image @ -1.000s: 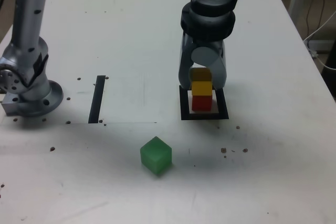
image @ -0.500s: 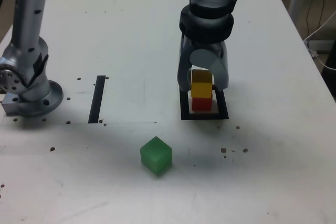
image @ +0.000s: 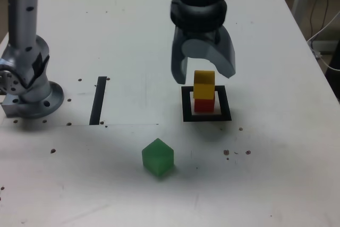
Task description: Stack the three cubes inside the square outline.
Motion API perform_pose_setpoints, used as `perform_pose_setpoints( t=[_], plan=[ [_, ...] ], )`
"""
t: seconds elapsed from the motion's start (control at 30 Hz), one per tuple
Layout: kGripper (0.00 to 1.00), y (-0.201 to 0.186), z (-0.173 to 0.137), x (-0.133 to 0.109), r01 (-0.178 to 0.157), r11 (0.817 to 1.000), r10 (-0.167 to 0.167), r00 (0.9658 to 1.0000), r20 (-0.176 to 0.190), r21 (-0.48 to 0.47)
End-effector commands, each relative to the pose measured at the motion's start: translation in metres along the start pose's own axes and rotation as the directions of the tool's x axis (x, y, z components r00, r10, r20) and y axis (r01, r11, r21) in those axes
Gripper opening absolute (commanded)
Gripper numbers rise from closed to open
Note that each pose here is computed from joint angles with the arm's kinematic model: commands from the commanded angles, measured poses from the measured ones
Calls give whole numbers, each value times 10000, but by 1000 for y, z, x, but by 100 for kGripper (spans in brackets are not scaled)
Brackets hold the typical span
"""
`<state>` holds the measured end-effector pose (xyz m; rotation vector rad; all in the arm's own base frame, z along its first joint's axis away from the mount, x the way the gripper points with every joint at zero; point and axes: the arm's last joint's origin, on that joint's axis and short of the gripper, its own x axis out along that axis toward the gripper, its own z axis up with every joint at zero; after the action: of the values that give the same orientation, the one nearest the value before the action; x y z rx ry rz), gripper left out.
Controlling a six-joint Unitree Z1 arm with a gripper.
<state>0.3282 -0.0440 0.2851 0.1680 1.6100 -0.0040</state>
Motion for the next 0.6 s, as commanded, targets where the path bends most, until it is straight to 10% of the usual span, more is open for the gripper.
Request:
perform_pose_setpoints(
  t=[0.0,0.33,0.57],
  plan=[
    [100,-6,-8,-6,31,9998,-32,10000,82,197],
    [100,-65,-52,-15,433,9858,-410,9990,-170,1625],
    [100,-100,-74,0,564,9939,-490,9958,-775,953]
  ],
)
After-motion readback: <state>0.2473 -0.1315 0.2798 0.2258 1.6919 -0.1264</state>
